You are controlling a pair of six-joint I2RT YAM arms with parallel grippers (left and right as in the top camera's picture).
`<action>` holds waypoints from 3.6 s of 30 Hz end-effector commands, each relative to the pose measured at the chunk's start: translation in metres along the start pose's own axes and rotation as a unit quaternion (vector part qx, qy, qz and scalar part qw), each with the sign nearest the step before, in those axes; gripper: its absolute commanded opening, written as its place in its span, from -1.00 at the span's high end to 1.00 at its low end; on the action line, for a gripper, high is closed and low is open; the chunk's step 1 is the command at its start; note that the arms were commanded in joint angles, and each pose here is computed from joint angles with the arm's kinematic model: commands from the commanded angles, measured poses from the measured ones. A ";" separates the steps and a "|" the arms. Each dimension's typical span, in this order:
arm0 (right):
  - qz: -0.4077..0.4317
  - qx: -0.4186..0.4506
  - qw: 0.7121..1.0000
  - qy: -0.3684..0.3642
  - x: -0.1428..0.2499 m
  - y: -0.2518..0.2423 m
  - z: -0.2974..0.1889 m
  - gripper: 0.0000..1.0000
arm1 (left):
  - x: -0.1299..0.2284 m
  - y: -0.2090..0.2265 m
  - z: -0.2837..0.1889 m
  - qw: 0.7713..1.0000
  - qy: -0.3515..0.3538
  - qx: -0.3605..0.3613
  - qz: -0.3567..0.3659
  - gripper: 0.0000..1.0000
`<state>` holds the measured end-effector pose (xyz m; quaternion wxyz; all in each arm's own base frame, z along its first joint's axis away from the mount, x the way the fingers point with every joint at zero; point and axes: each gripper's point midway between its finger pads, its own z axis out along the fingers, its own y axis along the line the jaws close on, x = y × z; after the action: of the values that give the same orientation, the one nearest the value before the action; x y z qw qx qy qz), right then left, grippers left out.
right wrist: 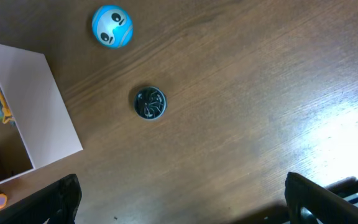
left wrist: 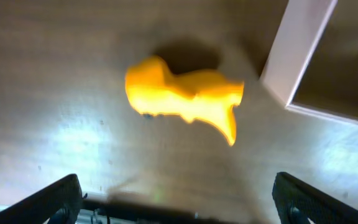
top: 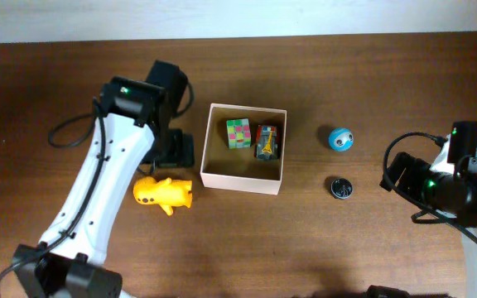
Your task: Pack container
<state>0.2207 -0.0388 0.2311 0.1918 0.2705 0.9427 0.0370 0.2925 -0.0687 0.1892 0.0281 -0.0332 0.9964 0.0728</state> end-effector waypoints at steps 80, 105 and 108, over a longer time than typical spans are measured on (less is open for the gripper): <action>-0.016 -0.006 1.000 -0.003 -0.005 0.003 -0.001 -0.97 | -0.052 -0.133 -0.058 0.970 -0.189 0.127 0.082 -0.99; -0.351 -0.191 0.917 0.014 0.030 0.202 0.059 0.11 | -0.053 0.065 -0.094 0.980 -0.170 0.042 -0.091 -0.99; -0.362 -0.172 0.916 0.012 0.032 0.209 0.074 0.12 | -0.053 0.065 -0.094 0.980 -0.170 0.042 -0.091 -0.98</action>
<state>0.3217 0.1463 0.1979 0.2294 -0.1151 0.9552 0.1471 0.3356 -0.0181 0.2919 0.2003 -0.1151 0.9726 0.0267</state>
